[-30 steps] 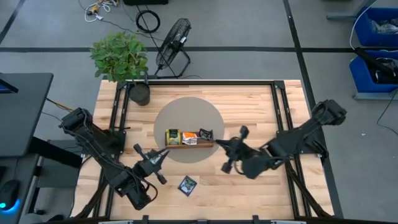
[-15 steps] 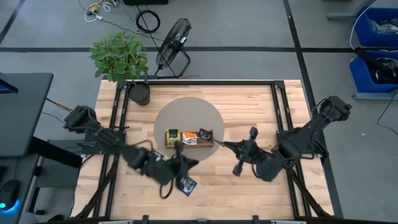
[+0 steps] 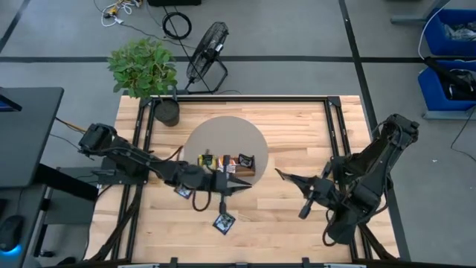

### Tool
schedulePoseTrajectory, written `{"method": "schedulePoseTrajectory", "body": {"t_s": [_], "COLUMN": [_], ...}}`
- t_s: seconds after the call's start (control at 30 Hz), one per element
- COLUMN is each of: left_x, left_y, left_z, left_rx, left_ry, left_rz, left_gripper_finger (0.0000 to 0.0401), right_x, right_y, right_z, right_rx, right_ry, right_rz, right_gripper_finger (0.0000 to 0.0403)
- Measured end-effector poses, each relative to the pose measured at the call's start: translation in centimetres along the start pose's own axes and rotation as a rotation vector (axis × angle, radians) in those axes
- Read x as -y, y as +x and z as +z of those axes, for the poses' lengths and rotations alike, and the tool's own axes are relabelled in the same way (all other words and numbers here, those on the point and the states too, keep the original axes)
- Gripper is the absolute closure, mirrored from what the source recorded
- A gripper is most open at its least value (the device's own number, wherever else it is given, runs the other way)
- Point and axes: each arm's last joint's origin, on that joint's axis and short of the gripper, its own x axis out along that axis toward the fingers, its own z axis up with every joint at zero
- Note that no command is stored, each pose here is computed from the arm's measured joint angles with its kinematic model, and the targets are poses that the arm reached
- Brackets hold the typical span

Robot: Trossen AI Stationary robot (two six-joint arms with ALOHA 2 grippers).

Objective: Pick & Place Tea
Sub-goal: Put the left violet tea bag into the wooden organizer

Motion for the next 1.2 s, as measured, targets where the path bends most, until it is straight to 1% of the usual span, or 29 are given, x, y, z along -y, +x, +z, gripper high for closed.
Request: {"method": "schedulePoseTrajectory", "body": {"t_s": [0.07, 0.2, 0.27, 0.33, 0.43, 0.53, 0.6, 0.67, 0.73, 0.83, 0.93, 1.03, 1.2], "left_x": [-0.6, -2.0, -2.7, -3.2, -3.4, -2.9, -2.5, -2.4, -2.5, -3.3, -3.8, -4.1, -3.9], "left_y": [-0.7, -2.0, -2.3, -2.5, -2.6, -2.9, -3.6, -4.7, -6.1, -8.1, -9.6, -10.3, -10.6], "left_z": [-0.8, -1.8, -2.3, -2.8, -3.3, -3.6, -3.4, -3.0, -2.7, -1.9, -1.4, -1.1, -0.7], "left_rx": [0.090, 0.271, 0.297, 0.287, 0.273, 0.264, 0.268, 0.290, 0.302, 0.367, 0.418, 0.435, 0.466], "left_ry": [-0.053, -0.168, -0.217, -0.253, -0.273, -0.272, -0.253, -0.238, -0.231, -0.247, -0.267, -0.289, -0.287], "left_rz": [-0.014, -0.062, -0.070, -0.065, -0.068, -0.113, -0.133, -0.140, -0.123, -0.092, -0.085, -0.088, -0.132], "left_gripper_finger": [0.0371, 0.0371, 0.0371, 0.0371, 0.0371, 0.0371, 0.0371, 0.0371, 0.0371, 0.0371, 0.0371, 0.0371, 0.0371], "right_x": [-0.1, -0.7, -1.1, -1.7, -2.8, -3.4, -3.3, -3.2, -3.0, -2.9, -2.9, -2.7, -1.9], "right_y": [0.0, 0.8, 1.7, 2.8, 4.8, 6.6, 7.5, 8.2, 8.7, 9.8, 11.3, 12.8, 15.2], "right_z": [0.0, 0.0, 0.1, 0.4, 1.5, 2.9, 3.7, 4.1, 4.3, 4.5, 4.9, 5.8, 6.0], "right_rx": [0.027, 0.018, -0.011, -0.041, -0.062, -0.027, 0.004, 0.021, 0.028, 0.040, 0.094, 0.198, 0.255], "right_ry": [0.020, 0.041, 0.041, 0.039, 0.016, -0.046, -0.064, -0.088, -0.099, -0.087, -0.090, -0.064, -0.058], "right_rz": [-0.017, -0.032, -0.028, -0.005, 0.080, 0.181, 0.231, 0.250, 0.277, 0.328, 0.374, 0.445, 0.469], "right_gripper_finger": [0.0403, 0.0403, 0.0403, 0.0403, 0.0403, 0.0403, 0.0403, 0.0403, 0.0403, 0.0403, 0.0403, 0.0403, 0.0403]}}
